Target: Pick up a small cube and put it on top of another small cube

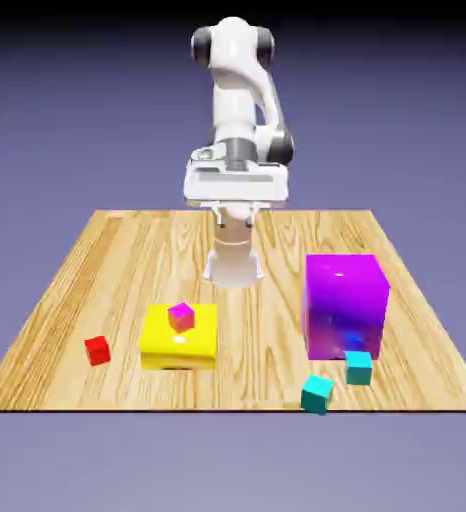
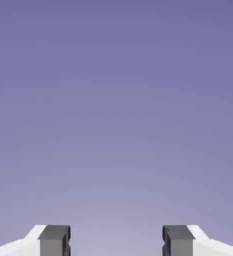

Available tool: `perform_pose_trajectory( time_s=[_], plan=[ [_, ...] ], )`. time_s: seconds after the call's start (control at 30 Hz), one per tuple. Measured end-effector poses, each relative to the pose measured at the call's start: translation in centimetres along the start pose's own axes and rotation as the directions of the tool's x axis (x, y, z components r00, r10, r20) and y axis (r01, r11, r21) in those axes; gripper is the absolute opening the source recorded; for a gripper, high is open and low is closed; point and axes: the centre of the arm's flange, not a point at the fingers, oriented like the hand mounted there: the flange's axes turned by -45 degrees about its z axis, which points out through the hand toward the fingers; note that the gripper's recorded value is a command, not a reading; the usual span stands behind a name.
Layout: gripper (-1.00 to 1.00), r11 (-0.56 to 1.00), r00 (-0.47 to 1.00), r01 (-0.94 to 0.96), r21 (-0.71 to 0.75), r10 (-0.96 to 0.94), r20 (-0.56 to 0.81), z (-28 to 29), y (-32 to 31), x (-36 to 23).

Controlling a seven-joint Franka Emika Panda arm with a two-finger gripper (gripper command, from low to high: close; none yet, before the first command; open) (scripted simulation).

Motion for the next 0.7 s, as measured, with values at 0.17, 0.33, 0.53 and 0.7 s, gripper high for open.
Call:
perform_pose_trajectory(
  time_s=[0.17,0.33,0.53,0.7],
  plan=[
    [0.00,0.999,0.984,-0.044,-0.025,0.047,0.173,5.3,-2.2,0.7],
    [0.00,0.994,0.936,-0.094,-0.058,0.108,0.335,10.9,-4.5,0.5],
    [0.00,0.981,0.842,-0.160,-0.107,0.192,0.504,17.3,-7.5,-0.8],
    [0.00,0.962,0.739,-0.221,-0.158,0.271,0.617,22.0,-9.9,-2.2]
  ],
)
